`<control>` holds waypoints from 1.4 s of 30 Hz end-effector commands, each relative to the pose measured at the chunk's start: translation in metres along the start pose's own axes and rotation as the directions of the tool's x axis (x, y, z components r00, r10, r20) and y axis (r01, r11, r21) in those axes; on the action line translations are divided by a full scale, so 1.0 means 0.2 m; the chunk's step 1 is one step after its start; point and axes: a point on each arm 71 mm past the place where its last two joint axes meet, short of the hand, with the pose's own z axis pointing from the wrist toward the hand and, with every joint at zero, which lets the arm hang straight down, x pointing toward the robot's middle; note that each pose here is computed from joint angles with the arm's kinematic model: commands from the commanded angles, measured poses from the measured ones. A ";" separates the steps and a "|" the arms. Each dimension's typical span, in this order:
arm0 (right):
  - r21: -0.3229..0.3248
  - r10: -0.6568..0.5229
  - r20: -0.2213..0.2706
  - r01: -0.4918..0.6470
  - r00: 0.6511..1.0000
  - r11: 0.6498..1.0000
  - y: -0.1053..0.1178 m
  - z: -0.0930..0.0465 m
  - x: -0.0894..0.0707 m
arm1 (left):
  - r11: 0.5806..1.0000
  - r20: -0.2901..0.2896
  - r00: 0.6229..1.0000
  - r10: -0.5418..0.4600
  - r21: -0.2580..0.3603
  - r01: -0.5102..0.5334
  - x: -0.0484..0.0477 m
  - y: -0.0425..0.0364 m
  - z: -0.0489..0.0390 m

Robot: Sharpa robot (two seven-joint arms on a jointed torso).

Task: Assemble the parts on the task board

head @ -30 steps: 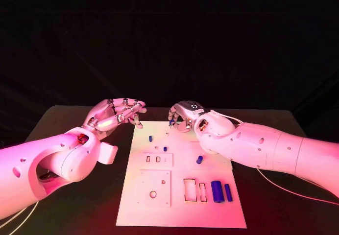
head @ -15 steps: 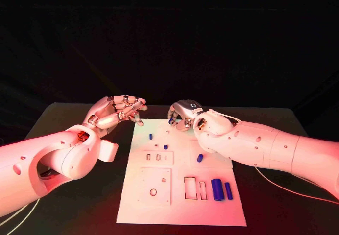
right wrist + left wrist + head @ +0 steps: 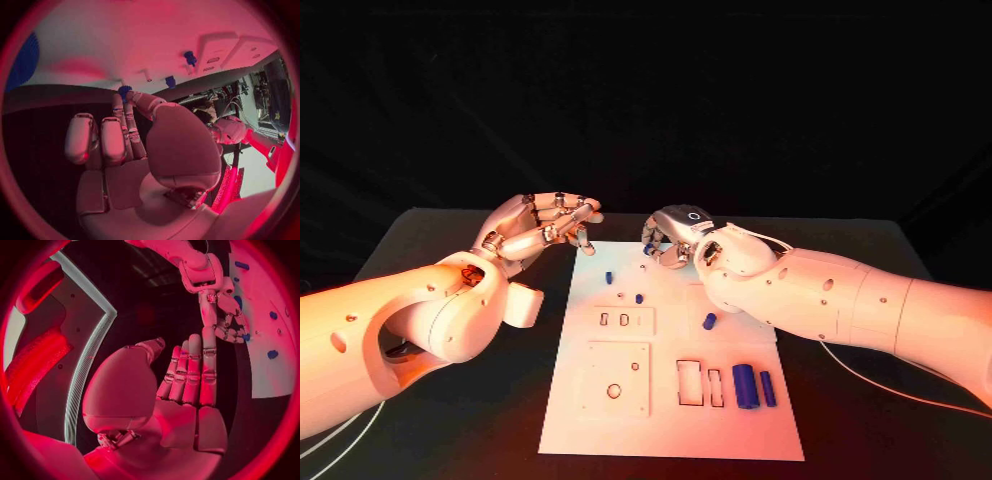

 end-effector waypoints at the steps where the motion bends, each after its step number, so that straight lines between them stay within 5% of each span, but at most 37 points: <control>1: -0.008 0.000 -0.019 0.000 1.000 1.000 0.00 0.00 0.02 | 1.000 -0.021 1.000 -0.010 0.010 0.010 0.010 -0.007 0.005; 25: 0.005 0.013 -0.022 -0.013 1.000 1.000 -0.03 0.00 0.04 | 1.000 -0.022 1.000 -0.009 0.010 0.010 0.000 -0.009 0.004; 35: 0.020 0.059 -0.001 -0.059 0.998 0.998 -0.11 -0.15 -0.04 | 1.000 -0.014 1.000 -0.005 0.010 0.005 -0.020 -0.012 -0.004; 42: 0.086 0.159 0.033 -0.162 0.987 0.983 -0.24 -0.29 -0.18 | 1.000 -0.002 1.000 0.001 0.010 -0.001 -0.042 -0.013 -0.013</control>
